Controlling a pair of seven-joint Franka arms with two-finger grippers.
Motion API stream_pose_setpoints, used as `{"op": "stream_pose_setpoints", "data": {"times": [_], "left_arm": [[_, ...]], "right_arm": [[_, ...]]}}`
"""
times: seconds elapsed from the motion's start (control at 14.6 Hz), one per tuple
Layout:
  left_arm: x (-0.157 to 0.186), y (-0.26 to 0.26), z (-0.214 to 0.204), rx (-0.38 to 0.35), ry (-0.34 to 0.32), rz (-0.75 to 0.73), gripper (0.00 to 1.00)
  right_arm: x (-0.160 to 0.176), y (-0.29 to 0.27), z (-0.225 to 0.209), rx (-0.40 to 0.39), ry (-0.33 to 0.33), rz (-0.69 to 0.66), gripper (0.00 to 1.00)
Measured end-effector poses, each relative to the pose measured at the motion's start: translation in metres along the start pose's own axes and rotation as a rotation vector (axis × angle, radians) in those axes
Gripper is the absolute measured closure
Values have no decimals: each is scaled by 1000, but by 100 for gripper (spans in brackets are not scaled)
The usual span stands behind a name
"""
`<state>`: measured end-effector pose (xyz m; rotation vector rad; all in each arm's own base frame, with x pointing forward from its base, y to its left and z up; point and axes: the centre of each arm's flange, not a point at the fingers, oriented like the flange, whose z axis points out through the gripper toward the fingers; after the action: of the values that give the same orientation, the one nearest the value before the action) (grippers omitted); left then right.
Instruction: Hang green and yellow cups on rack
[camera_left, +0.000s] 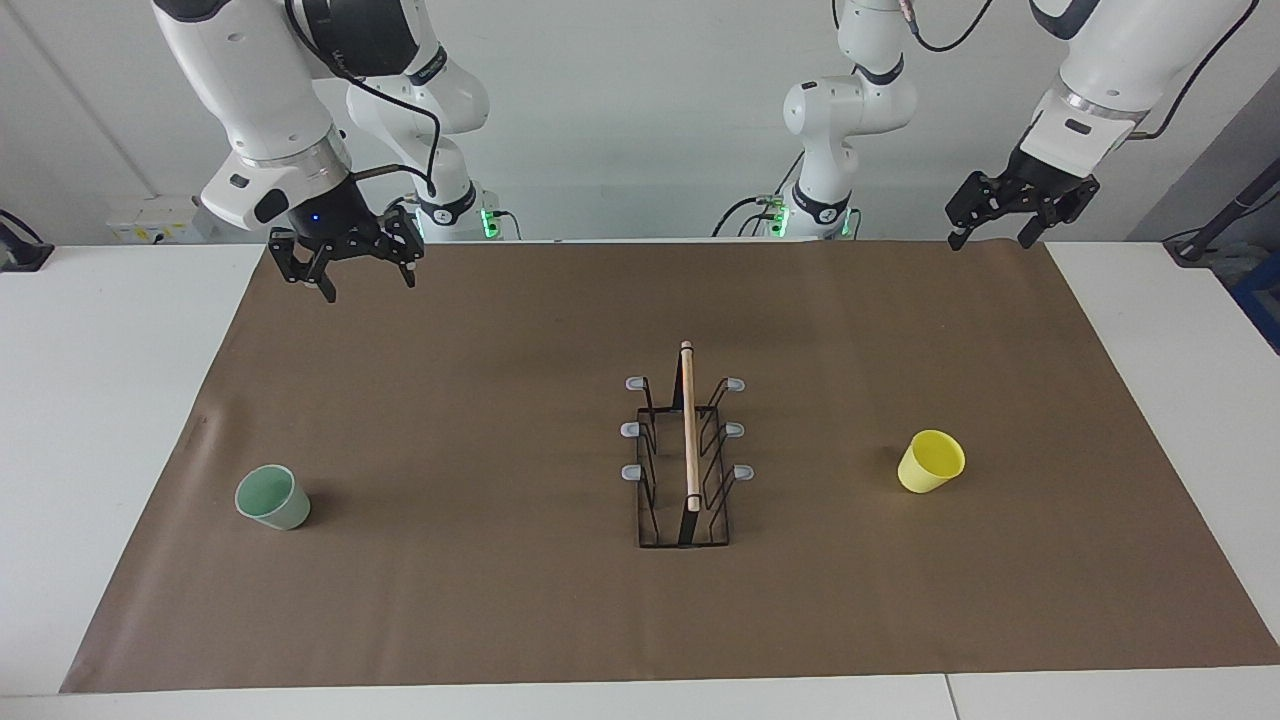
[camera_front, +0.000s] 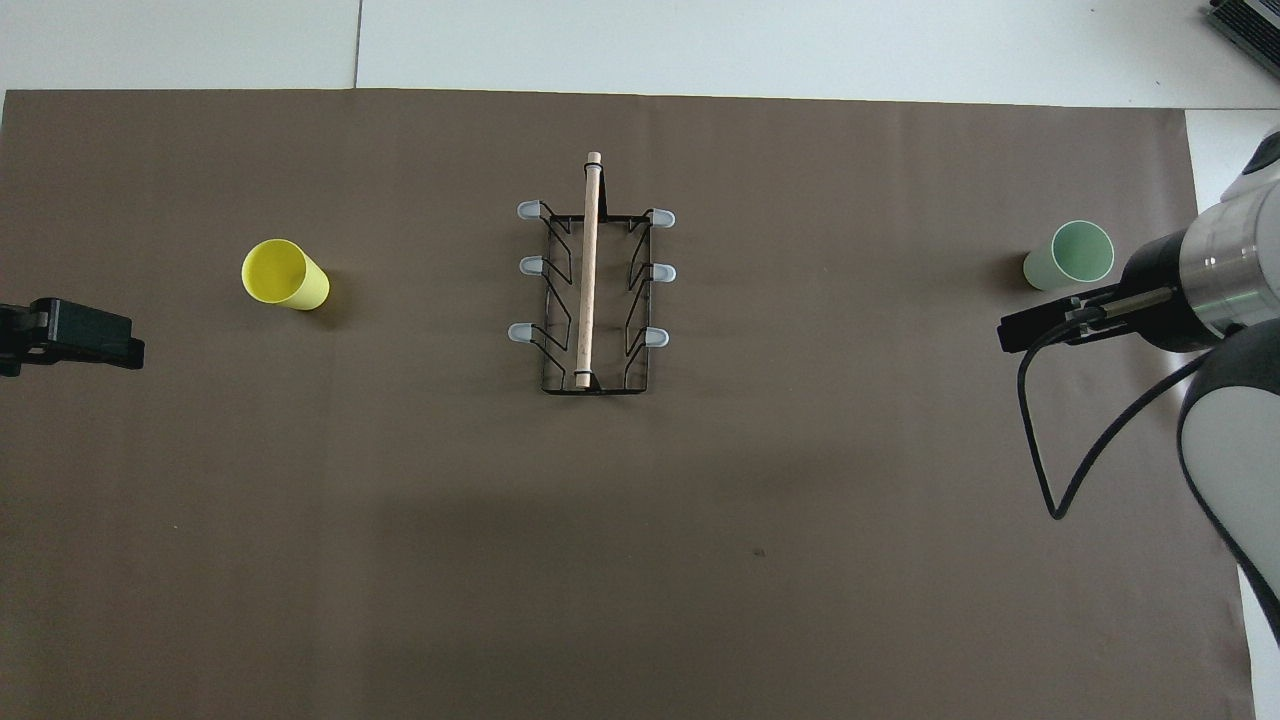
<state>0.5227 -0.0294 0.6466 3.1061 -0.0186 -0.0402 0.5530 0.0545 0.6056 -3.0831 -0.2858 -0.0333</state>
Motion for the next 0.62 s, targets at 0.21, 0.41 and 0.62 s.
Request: {"op": "stream_pose_setpoints", "data": {"times": [0.21, 0.41, 0.62], "left_arm": [[0, 1, 0, 0, -1, 2, 0], [-1, 2, 0, 0, -4, 5, 0], [-1, -3, 4, 0, -14, -13, 0]], "right_arm": [[0, 0, 0, 0, 0, 0, 0], [0, -1, 0, 0, 0, -1, 0], [1, 0, 1, -27, -1, -13, 0]]}}
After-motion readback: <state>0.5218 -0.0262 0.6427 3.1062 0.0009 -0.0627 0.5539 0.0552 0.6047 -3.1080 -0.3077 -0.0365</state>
